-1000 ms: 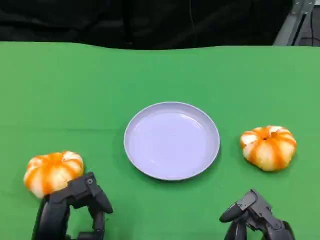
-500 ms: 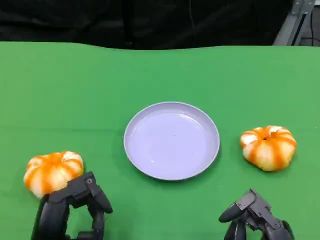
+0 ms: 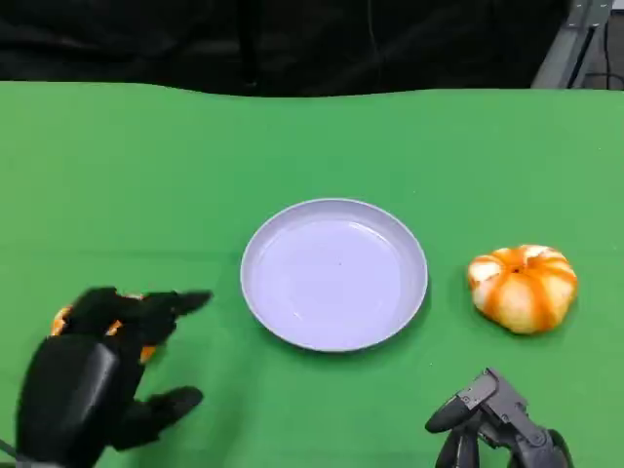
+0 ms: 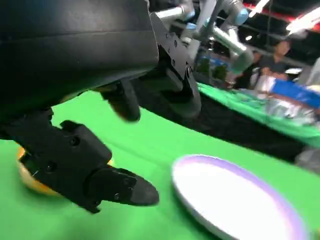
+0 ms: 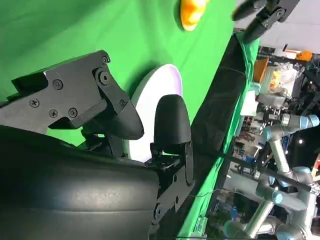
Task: Grasp the bread from the table and place it into the plate.
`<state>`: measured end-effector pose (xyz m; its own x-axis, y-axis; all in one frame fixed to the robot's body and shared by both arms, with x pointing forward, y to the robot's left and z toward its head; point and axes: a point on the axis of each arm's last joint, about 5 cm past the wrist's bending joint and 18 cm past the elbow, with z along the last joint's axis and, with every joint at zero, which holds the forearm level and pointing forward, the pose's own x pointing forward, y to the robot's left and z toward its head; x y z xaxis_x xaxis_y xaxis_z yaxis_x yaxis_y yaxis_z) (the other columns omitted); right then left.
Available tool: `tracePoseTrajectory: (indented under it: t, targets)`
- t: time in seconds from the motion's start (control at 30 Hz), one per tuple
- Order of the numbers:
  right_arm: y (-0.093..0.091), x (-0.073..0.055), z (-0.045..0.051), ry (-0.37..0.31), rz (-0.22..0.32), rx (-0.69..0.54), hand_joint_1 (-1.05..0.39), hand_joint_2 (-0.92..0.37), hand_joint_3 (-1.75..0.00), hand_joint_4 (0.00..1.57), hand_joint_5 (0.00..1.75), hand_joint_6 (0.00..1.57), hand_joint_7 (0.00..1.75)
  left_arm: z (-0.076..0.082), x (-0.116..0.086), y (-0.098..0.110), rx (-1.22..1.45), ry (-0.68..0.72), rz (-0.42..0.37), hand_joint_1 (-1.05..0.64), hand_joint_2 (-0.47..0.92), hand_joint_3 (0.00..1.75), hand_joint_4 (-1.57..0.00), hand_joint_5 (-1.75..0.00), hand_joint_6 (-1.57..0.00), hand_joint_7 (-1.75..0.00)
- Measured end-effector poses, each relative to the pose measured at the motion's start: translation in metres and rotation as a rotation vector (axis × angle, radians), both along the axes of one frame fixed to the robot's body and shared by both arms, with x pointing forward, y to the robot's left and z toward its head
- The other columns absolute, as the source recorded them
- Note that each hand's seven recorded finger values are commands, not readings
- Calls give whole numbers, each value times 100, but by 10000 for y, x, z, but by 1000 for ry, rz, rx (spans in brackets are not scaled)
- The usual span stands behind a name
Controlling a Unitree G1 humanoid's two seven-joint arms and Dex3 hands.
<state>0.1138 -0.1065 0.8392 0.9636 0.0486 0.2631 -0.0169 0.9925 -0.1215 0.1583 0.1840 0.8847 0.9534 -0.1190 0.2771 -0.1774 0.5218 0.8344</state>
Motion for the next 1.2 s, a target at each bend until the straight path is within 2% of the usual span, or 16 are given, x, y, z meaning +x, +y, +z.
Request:
tracePoseTrajectory:
  t: [0.1, 0.37, 0.7, 0.83, 0.87, 0.9, 0.93, 0.97, 1.0, 1.03, 1.07, 1.1, 1.13, 1.2]
  targets:
    - [8, 2, 3, -2, 2, 2, -11, -70, -143, 63, 175, 39, 175, 53, 39, 22, 130, 55, 36, -60, 92, 3, 0, -71, -33, -3]
    - [11, 5, 21, -11, 0, 6, -10, -70, -140, 62, 175, 39, 175, 88, 252, -56, 269, 220, 76, -62, 92, 3, 0, -81, -32, -3]
    - [20, 4, 30, -15, 3, 9, -10, -71, -141, 64, 175, 39, 175, -156, 522, -85, 359, 466, 119, -55, 90, 1, 0, -86, -30, -4]
    - [24, 12, 35, -18, 6, 11, -10, -71, -140, 64, 175, 40, 175, -305, 735, -81, 383, 535, 154, -51, 91, 1, 0, -92, -31, -8]
    - [25, 11, 35, -18, 7, 11, -11, -71, -140, 64, 175, 40, 175, -315, 794, -74, 384, 535, 166, -45, 92, 4, 0, -106, -29, -23]
    - [24, 9, 34, -17, 6, 11, -11, -71, -140, 64, 175, 40, 175, -333, 838, -62, 372, 529, 173, -39, 92, 7, 0, -126, -17, -65]
    - [23, 6, 32, -16, 4, 11, -10, -71, -140, 64, 175, 40, 175, -363, 860, -48, 357, 513, 174, -36, 92, 8, 0, -133, -11, -84]
    - [21, 3, 30, -15, 3, 10, -11, -71, -139, 63, 175, 40, 175, -394, 870, -38, 337, 493, 170, -30, 92, 10, -48, -125, -43, -91]
    - [21, 3, 30, -15, 3, 10, -11, -71, -139, 63, 175, 39, 175, -434, 861, -25, 308, 457, 164, -26, 91, 16, -84, -123, -73, -90]
    - [21, 2, 30, -14, 3, 10, -11, -71, -139, 63, 175, 39, 175, -480, 835, -10, 280, 405, 156, -24, 76, 55, -115, -143, -106, -96]
    - [21, -1, 29, -13, 3, 10, -12, -71, -138, 63, 175, 39, 175, -514, 812, 0, 254, 345, 151, -24, 64, 88, -127, -158, -118, -120]
    - [21, -3, 28, -12, 3, 10, -12, -72, -138, 64, 175, 39, 175, -539, 791, 18, 236, 281, 151, -24, 55, 111, -135, -168, -123, -144]
    - [20, -6, 27, -11, 3, 10, -12, -72, -138, 64, 175, 38, 175, -556, 775, 35, 220, 212, 152, -23, 52, 118, -138, -171, -125, -152]
    - [18, -9, 28, -11, 4, 9, -12, -72, -138, 64, 175, 38, 175, -591, 743, 48, 201, 99, 152, -20, 36, 133, -144, -174, -126, -170]
